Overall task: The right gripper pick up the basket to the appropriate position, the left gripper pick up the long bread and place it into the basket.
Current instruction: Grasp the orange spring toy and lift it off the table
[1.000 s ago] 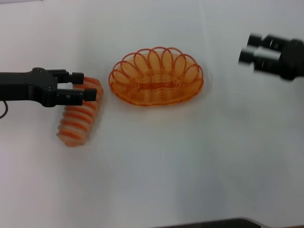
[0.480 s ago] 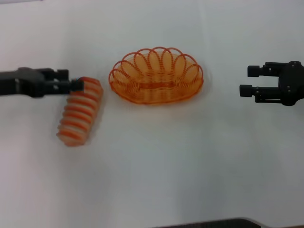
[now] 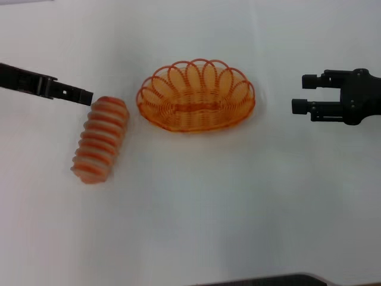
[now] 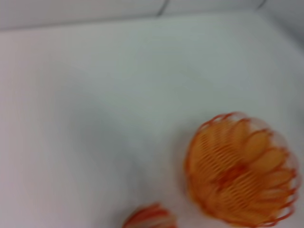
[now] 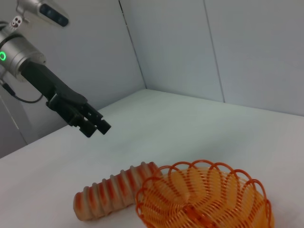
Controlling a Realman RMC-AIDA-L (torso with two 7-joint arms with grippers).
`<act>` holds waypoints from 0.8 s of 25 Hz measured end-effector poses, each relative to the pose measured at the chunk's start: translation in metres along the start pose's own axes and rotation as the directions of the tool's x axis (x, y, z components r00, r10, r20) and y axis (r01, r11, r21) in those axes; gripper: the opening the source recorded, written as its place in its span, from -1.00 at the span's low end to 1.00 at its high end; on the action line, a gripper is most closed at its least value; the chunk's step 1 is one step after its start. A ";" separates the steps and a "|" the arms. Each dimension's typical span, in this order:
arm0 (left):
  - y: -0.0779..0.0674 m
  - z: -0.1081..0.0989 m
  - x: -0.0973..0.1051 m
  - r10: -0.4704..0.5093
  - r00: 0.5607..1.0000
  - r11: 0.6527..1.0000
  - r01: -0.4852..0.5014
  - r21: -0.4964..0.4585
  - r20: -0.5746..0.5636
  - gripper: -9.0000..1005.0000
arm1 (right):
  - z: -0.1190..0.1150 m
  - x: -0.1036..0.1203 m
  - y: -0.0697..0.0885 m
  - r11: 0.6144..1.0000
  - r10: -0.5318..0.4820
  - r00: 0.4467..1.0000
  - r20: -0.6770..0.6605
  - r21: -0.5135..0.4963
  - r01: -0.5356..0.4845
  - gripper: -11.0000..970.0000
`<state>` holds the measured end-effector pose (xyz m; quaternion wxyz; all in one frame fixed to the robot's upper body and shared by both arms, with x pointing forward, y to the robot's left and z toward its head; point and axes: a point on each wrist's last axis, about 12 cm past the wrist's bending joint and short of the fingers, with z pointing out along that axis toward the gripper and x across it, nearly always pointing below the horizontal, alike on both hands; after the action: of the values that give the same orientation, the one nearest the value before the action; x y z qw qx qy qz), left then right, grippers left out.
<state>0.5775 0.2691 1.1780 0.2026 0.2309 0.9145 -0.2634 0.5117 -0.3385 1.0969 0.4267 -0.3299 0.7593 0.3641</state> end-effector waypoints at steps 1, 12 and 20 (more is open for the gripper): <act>-0.004 0.001 -0.004 -0.011 1.000 0.999 0.010 -0.046 -0.019 0.59 | 0.000 0.000 0.000 1.000 -0.003 1.000 0.002 0.003 0.003 0.55; -0.032 0.055 -0.017 -0.064 0.984 0.973 0.025 -0.230 -0.166 0.57 | 0.005 0.003 -0.004 0.999 -0.007 1.000 0.007 0.047 0.006 0.55; -0.038 0.080 -0.017 -0.035 0.977 0.968 -0.019 -0.252 -0.209 0.56 | 0.009 0.003 -0.002 0.999 -0.003 1.000 0.013 0.044 0.003 0.55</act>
<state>0.5914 0.1891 1.1390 0.1306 0.2264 0.9578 -0.1196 0.5158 -0.3331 1.0903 0.4392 -0.3192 0.7640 0.3486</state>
